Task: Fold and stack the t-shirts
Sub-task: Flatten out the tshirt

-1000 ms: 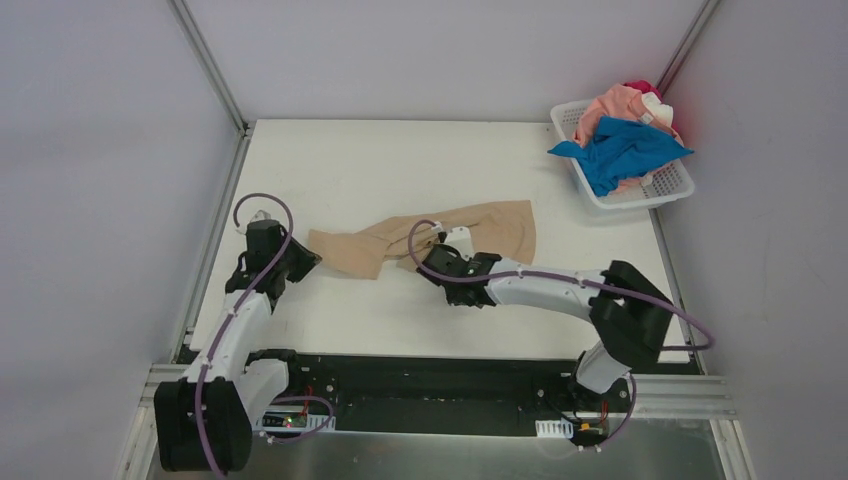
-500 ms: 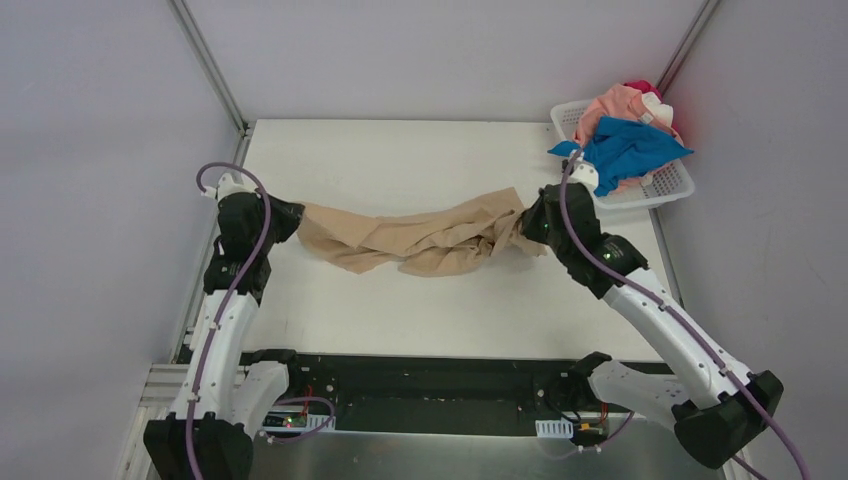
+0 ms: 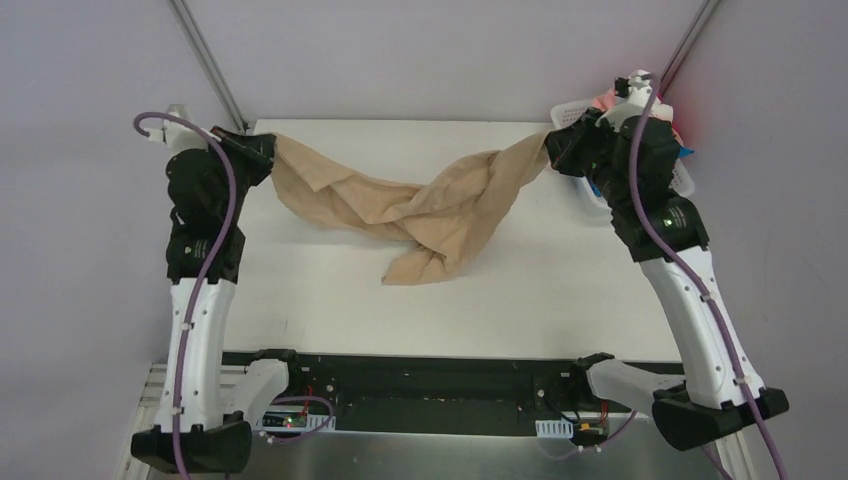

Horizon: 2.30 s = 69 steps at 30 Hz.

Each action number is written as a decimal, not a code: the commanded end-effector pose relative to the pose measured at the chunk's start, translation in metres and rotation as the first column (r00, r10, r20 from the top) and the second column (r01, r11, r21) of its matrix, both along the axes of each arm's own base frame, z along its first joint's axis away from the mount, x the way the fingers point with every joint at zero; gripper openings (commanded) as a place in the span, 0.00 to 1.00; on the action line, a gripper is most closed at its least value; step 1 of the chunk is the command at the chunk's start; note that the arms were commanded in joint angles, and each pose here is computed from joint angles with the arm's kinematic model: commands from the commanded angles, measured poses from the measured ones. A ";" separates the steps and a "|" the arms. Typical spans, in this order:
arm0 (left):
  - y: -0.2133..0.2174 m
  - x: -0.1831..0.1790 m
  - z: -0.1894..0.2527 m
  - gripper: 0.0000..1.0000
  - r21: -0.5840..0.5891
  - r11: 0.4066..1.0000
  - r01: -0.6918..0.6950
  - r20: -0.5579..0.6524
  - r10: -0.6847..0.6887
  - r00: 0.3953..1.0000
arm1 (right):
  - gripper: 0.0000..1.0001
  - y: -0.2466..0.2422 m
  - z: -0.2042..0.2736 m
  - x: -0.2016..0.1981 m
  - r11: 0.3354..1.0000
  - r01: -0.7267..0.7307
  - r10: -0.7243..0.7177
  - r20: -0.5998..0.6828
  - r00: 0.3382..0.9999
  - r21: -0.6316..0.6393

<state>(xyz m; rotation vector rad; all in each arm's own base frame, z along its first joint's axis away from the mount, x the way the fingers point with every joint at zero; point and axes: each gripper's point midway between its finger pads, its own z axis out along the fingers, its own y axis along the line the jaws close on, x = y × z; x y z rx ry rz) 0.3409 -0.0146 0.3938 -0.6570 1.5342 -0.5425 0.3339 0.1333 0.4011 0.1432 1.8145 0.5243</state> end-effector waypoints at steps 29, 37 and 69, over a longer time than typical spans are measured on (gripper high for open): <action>0.053 0.103 0.048 0.00 0.273 0.944 -0.188 -0.042 0.207 0.977 | 0.00 -0.074 -0.006 0.005 0.930 0.331 -0.305 0.168 0.937 -0.159; 0.015 0.253 -0.103 0.89 0.231 0.966 0.120 -0.345 -0.034 0.938 | 0.39 -0.077 -0.184 0.075 0.909 0.318 -0.381 -0.224 0.897 -0.270; -0.168 -0.044 -0.345 0.99 -0.023 0.886 0.464 -0.845 -0.265 0.464 | 0.99 -0.018 -0.231 0.075 0.996 0.024 -0.057 -0.439 0.897 -0.081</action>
